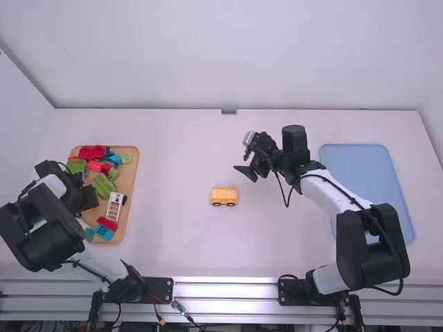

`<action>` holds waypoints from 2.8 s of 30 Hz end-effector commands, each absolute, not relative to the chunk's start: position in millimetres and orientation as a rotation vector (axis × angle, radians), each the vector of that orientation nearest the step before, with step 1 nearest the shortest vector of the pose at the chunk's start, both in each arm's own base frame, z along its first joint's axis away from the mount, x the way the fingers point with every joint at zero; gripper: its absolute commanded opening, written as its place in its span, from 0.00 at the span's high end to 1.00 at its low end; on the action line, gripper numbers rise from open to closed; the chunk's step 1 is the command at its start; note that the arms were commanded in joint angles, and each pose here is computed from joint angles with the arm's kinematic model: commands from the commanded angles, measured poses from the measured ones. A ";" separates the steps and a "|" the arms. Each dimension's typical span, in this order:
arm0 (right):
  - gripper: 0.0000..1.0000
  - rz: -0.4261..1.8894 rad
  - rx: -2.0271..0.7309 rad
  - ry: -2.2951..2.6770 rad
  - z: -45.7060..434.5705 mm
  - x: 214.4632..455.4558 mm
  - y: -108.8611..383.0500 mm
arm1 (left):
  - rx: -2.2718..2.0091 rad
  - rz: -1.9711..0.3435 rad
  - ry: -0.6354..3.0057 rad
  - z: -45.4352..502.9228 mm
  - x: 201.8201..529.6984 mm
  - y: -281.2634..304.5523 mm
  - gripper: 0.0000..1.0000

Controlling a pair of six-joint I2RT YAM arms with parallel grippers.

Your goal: Assemble lego blocks to make yellow taxi

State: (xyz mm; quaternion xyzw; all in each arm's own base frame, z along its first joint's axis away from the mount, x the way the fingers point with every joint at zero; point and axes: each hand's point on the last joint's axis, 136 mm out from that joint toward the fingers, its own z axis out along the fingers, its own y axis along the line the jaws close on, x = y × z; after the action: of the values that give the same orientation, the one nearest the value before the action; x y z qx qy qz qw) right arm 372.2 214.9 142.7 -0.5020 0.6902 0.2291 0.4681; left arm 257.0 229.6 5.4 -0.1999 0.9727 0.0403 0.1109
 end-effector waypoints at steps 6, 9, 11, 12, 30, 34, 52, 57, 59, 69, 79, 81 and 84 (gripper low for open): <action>0.01 0.638 -1.121 1.748 158.5 375.1 218.0 | -0.270 0.134 2.940 -5.6 257.6 228.4 0.57; 0.01 0.632 -1.125 1.740 159.7 375.9 218.2 | -0.256 0.122 2.957 -8.9 254.8 226.4 0.64; 0.01 0.629 -1.124 1.732 161.8 377.2 218.2 | -0.210 0.110 2.975 -10.3 252.0 223.6 0.64; 0.01 0.625 -1.122 1.728 163.7 378.6 218.0 | -0.201 0.116 2.987 -11.0 249.4 223.9 0.60; 0.01 0.621 -1.121 1.712 169.1 381.1 219.3 | -0.200 0.113 2.976 -19.8 245.5 221.6 0.75; 0.01 0.622 -1.120 1.717 168.4 380.7 219.0 | -0.238 0.111 2.976 -19.9 244.8 221.6 0.72; 0.01 0.631 -1.121 1.734 165.3 378.7 218.5 | -0.280 0.104 2.979 -20.3 243.1 220.6 0.80; 0.01 0.631 -1.122 1.734 165.3 378.7 218.6 | -0.283 0.089 2.991 -20.8 240.4 217.9 0.92; 0.01 0.630 -1.121 1.734 165.4 378.8 218.6 | -0.316 0.095 2.981 -20.1 243.0 218.2 0.94; 0.01 0.717 -0.968 1.776 179.1 386.7 221.1 | -0.571 0.135 2.860 12.3 270.8 232.4 0.98; 0.01 0.820 -0.795 1.786 202.8 397.7 224.2 | -0.402 0.210 2.650 79.6 320.4 191.5 0.98; 0.01 0.842 -0.763 1.790 209.0 400.1 224.8 | -0.313 0.215 2.588 97.2 333.3 169.0 0.98; 0.01 0.884 -0.731 1.796 216.6 402.4 227.2 | -0.154 0.213 2.488 122.2 350.9 130.2 0.98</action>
State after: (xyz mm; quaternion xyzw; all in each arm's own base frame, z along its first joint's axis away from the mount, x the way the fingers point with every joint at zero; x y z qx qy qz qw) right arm 398.2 222.1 190.7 -0.3192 0.7458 0.3385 0.4768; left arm 347.4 159.3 110.0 -0.0868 0.9488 0.0878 0.2908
